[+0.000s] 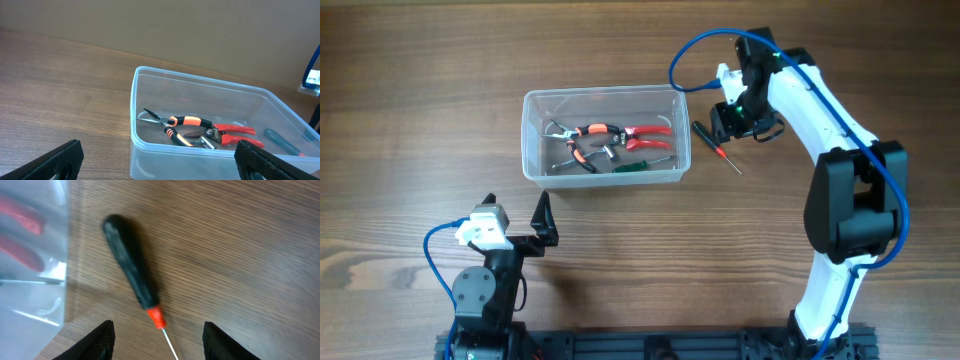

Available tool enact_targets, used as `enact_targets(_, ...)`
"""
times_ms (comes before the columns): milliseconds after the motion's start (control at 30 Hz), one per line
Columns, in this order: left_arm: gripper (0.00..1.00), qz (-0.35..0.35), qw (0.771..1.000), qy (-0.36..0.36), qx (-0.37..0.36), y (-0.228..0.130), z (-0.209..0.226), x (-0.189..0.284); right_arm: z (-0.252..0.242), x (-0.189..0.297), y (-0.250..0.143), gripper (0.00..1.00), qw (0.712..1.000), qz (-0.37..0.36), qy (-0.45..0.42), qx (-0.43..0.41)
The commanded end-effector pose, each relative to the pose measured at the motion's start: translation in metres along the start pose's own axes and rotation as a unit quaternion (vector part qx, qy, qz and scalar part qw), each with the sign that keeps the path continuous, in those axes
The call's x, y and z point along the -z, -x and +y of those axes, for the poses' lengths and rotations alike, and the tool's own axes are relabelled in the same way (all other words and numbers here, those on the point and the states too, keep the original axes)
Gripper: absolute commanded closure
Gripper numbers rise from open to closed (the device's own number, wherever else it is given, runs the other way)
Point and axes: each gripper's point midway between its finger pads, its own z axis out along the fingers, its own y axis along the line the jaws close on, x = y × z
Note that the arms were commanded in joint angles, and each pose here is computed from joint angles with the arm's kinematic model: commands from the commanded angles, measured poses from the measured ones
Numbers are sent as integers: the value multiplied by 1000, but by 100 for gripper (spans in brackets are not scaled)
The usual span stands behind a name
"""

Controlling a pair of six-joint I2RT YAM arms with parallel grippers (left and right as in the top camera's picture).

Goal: Pack container
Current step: 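Grasp the black screwdriver with red collar using the right gripper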

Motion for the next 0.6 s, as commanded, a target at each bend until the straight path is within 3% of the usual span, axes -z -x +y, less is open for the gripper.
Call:
enact_targets(0,0,1,1000,4,5,-1,2,0,9,-10,2,44,998,-12,25,48)
enact_targets(433,0,1,1000,4,5,-1,2,0,1,-47,1,45,997,-47,9,62)
enact_targets(567,0,1,1000,4,5,-1,2,0,-14,-56,-8,54,997,-35,-31,59)
